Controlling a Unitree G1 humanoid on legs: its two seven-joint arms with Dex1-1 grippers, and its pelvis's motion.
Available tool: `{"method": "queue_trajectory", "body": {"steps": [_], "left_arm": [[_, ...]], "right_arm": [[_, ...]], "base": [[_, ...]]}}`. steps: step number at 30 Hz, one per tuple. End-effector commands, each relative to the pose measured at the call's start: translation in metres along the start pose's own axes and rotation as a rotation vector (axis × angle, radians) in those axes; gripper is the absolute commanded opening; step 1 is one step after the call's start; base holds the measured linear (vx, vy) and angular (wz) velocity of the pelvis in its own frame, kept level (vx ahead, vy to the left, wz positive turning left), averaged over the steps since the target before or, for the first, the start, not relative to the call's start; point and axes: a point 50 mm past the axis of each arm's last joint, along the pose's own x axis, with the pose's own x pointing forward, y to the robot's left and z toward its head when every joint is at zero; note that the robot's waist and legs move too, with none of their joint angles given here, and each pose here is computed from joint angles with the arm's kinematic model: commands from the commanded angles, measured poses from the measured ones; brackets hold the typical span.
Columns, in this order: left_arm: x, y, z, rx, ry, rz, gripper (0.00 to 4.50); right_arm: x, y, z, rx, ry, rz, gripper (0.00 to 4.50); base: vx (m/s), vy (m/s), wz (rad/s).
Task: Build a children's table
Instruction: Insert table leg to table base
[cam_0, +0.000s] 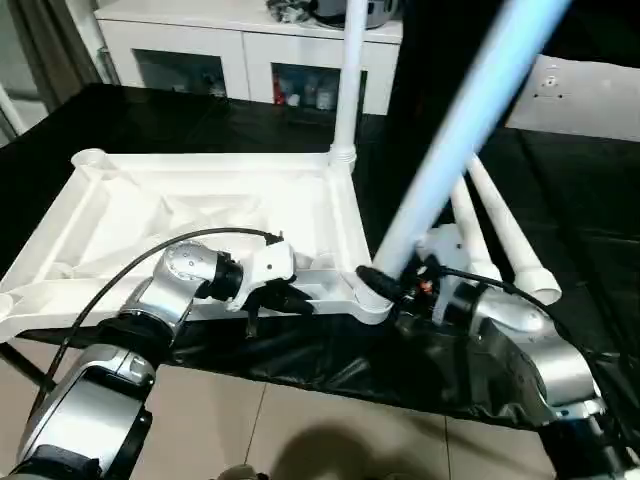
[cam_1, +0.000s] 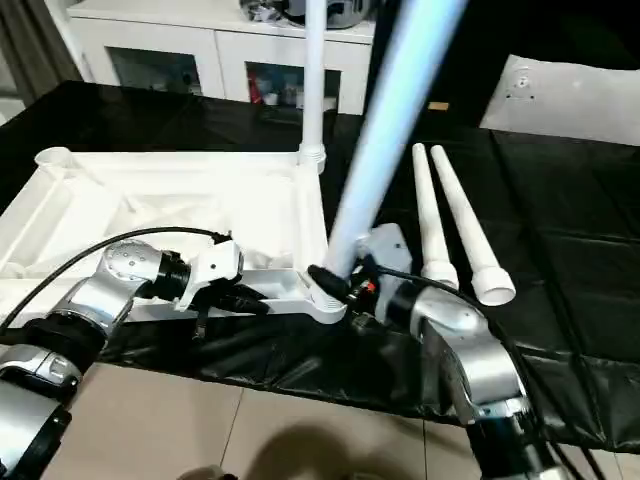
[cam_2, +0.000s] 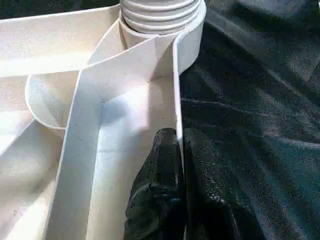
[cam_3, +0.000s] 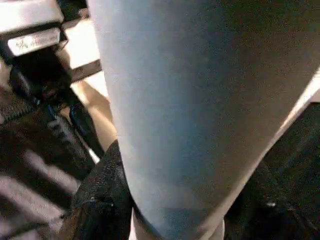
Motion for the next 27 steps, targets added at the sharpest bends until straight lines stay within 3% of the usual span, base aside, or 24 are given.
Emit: {"method": "queue_trajectory", "body": {"steps": [1,11,27], "left_arm": [[-0.001,0.002,0.009,0.075,0.017,-0.016,0.00],[-0.004,0.000,0.018,0.152,0.027,-0.146,0.00],[-0.021,0.013,0.010,0.153,0.124,-0.066,0.00]], "right_arm": [[0.003,0.017,-0.037,0.065,0.182,0.126,1.91],[0.007,0.046,-0.044,0.090,0.172,0.395,1.91],[0.011,0.048,-0.039,0.066,0.134,0.410,1.91]], "base": [[0.000,0.000,0.00],[0.000,0.000,0.00],[0.000,0.000,0.00]]}}
